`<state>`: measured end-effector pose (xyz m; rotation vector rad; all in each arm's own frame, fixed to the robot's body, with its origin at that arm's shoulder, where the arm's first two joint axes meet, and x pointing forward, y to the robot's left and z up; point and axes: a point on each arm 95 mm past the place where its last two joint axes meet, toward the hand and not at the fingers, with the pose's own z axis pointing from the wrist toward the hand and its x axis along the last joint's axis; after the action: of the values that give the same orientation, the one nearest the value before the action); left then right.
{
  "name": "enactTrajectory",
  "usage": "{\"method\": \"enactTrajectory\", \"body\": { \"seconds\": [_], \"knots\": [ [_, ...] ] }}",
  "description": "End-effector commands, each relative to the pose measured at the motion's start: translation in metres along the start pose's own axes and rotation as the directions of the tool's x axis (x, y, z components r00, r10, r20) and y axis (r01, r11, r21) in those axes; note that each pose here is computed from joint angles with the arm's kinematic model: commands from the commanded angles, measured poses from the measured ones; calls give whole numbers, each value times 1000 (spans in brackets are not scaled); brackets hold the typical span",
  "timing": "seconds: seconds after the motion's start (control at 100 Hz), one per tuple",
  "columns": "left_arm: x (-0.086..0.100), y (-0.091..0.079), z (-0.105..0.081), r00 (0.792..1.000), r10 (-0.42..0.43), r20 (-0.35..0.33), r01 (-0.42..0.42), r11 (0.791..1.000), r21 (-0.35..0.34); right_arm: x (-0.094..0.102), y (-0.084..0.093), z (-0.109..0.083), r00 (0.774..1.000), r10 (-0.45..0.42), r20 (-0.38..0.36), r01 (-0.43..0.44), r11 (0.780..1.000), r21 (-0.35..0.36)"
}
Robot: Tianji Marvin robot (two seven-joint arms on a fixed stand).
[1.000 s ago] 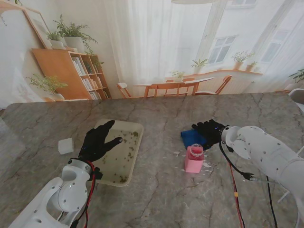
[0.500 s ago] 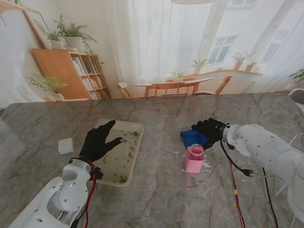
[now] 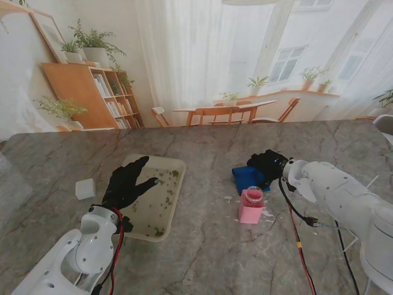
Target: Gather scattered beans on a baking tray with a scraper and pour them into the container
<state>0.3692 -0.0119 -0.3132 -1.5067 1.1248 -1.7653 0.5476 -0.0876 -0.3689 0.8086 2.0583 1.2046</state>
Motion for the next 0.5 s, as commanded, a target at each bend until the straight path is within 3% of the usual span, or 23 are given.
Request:
{"method": "enactTrajectory", "body": {
  "seconds": [0.0, 0.49],
  "knots": [
    [1, 2, -1, 1000, -4, 0, 4, 1000, -3, 19, -32, -4, 1000, -3, -19, 5, 996, 92],
    [1, 0, -4, 1000, -7, 7, 7, 1000, 8, 23, -12, -22, 977, 39, 210, -36, 999, -18]
  ]
}}
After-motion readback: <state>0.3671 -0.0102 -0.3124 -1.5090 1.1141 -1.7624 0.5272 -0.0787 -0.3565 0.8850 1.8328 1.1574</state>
